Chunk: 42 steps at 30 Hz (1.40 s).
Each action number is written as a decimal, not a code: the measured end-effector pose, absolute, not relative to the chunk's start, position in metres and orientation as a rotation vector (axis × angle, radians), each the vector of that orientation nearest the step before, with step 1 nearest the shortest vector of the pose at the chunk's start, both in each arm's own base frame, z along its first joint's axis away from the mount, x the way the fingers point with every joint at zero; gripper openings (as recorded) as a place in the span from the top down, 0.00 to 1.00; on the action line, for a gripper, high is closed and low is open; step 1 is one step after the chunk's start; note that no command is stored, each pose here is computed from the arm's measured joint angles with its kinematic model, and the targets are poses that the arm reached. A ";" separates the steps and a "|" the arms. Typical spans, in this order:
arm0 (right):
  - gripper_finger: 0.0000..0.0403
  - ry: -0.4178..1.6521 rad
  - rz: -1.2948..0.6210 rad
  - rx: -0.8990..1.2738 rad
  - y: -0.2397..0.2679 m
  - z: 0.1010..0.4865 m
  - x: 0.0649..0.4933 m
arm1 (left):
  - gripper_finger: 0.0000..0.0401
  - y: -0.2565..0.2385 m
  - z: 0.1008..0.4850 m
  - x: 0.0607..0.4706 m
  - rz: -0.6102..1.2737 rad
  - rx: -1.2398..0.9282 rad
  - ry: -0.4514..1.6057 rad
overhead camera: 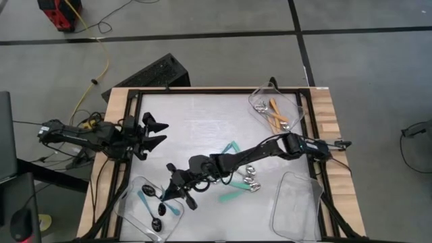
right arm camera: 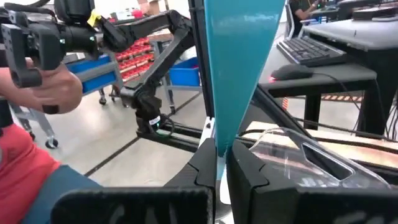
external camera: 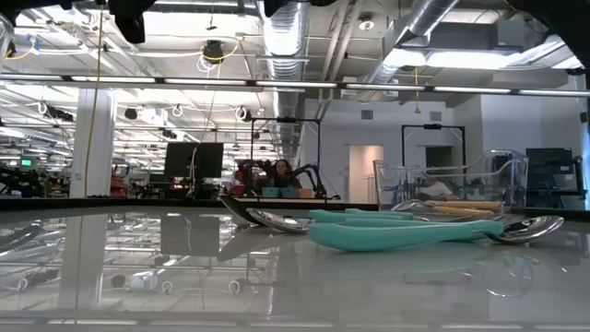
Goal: Sort silverware by color (type)
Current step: Put the blue spoon into the bottom left transparent bin
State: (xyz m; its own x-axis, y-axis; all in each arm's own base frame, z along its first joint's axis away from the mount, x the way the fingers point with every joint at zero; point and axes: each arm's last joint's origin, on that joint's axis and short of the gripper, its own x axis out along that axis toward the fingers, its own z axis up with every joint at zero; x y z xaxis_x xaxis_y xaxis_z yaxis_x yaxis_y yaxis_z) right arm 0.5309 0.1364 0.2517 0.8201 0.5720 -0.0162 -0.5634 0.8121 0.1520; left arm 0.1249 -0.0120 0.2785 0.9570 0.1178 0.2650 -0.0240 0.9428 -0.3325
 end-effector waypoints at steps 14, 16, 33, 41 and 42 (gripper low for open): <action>0.91 0.048 0.609 0.126 0.137 0.253 0.531 | 0.44 -0.012 0.277 0.125 0.072 -0.373 -0.270; 0.91 0.046 0.609 0.120 0.137 0.253 0.531 | 0.44 -0.012 0.277 0.125 0.072 -0.373 -0.271; 0.91 0.007 0.593 0.100 0.127 0.256 0.534 | 0.44 -0.011 0.296 0.122 0.088 -0.407 -0.302; 0.91 0.006 0.563 0.123 0.111 0.257 0.537 | 0.44 -0.011 0.296 0.122 0.093 -0.402 -0.280; 0.91 0.002 0.565 0.125 0.111 0.260 0.538 | 0.44 -0.011 0.296 0.122 0.093 -0.402 -0.280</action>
